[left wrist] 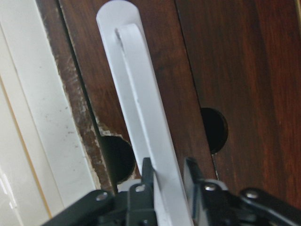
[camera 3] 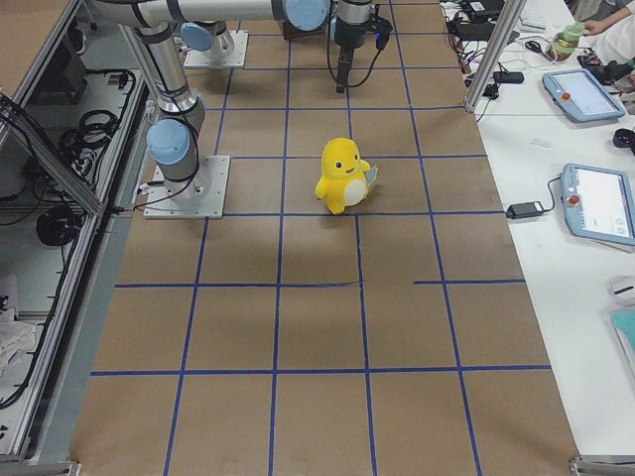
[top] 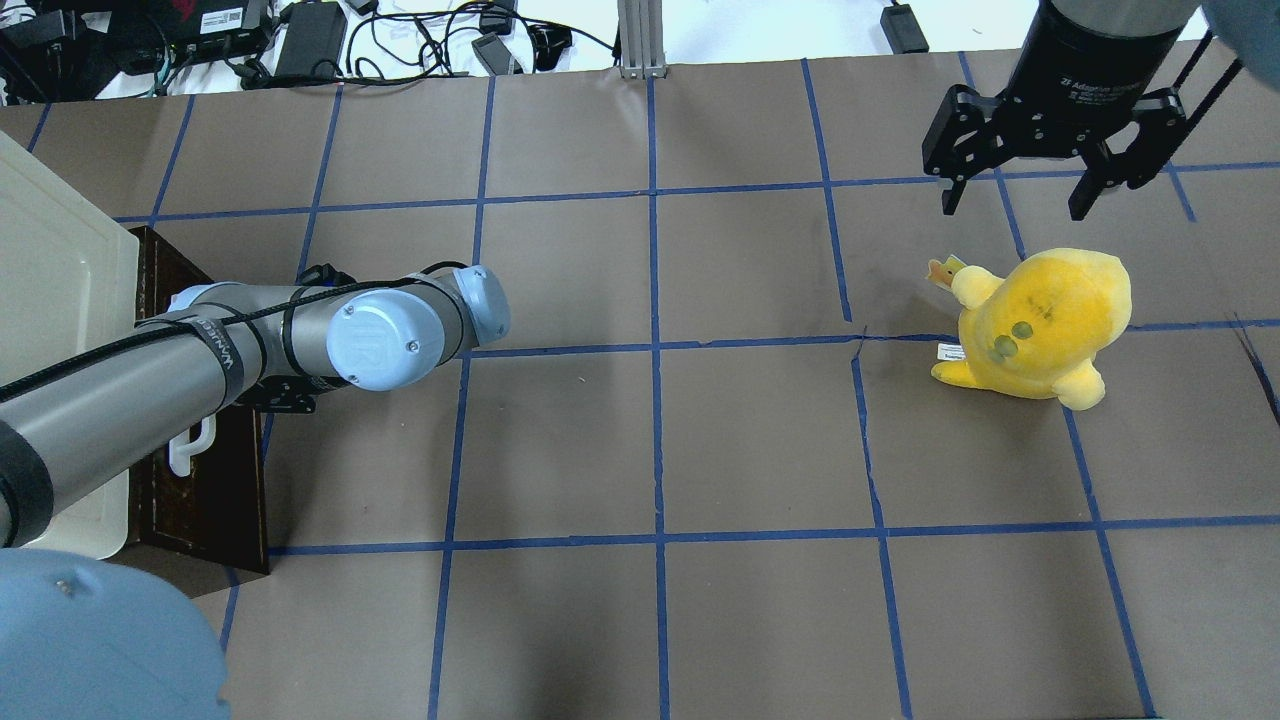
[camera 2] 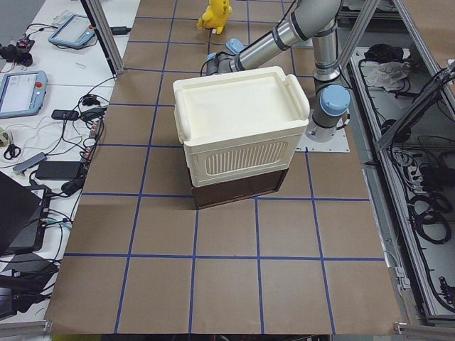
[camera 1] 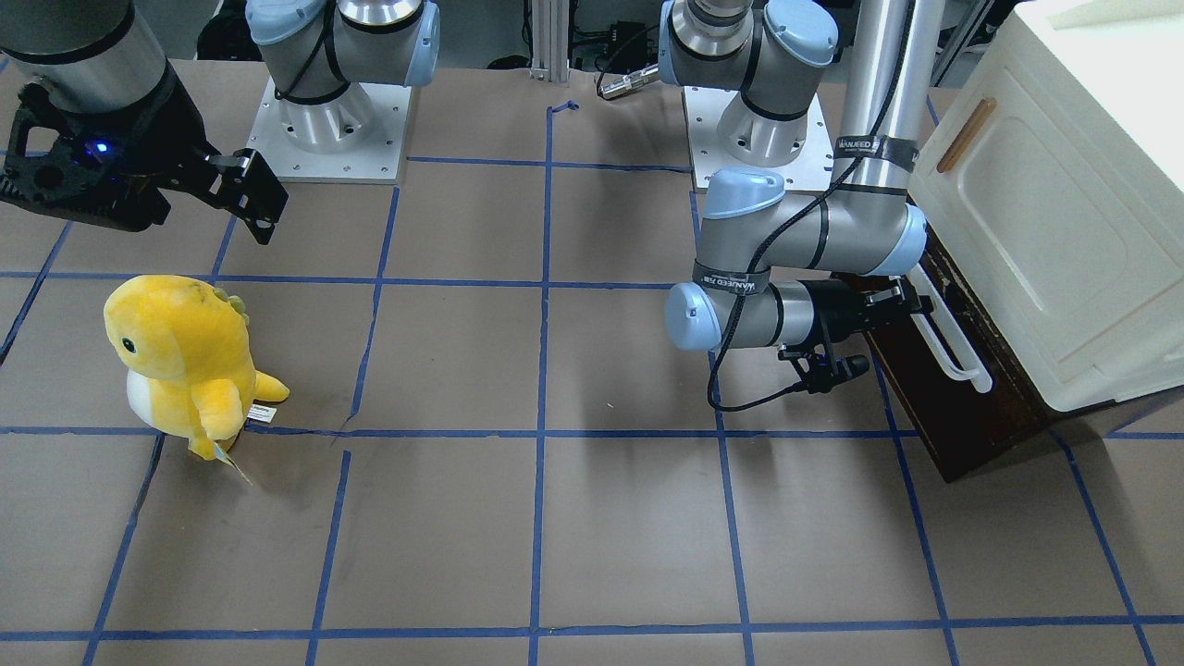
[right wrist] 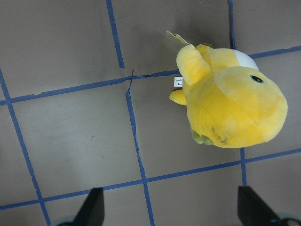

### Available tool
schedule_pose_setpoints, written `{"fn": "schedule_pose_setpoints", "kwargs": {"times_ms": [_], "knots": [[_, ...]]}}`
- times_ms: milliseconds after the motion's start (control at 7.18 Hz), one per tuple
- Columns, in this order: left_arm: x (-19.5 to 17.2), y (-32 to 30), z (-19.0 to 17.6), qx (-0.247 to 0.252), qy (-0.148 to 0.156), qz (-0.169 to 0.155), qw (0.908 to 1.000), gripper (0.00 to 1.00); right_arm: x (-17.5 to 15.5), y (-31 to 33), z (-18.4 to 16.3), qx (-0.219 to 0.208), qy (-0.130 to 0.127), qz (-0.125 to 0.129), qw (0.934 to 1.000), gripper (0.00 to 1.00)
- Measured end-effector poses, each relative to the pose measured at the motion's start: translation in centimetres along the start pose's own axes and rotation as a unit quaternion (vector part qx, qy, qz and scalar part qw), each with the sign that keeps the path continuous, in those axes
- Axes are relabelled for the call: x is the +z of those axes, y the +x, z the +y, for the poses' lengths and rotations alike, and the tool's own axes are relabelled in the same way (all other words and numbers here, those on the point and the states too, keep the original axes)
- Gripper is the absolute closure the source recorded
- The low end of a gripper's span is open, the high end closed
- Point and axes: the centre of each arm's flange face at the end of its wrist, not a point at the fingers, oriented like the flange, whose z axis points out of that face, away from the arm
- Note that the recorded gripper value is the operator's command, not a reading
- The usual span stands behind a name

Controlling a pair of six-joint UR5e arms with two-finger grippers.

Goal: Pull drawer sideways
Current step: 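Pull the handle with the left gripper away from the cabinet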

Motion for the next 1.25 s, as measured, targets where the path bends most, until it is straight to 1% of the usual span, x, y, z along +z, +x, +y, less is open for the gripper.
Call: {"fn": "schedule_pose_setpoints", "kwargs": {"times_ms": [278, 1253], "knots": [[-1.0, 0.1, 0.3, 0.0, 0.011, -0.002, 0.9999, 0.85, 0.0, 0.0, 0.0, 0.0, 0.0, 0.0, 1.0, 0.0], [-8.4, 1.4, 2.1, 0.004, 0.084, -0.008, 0.9964, 0.84, 0.0, 0.0, 0.0, 0.0, 0.0, 0.0, 1.0, 0.0]]}}
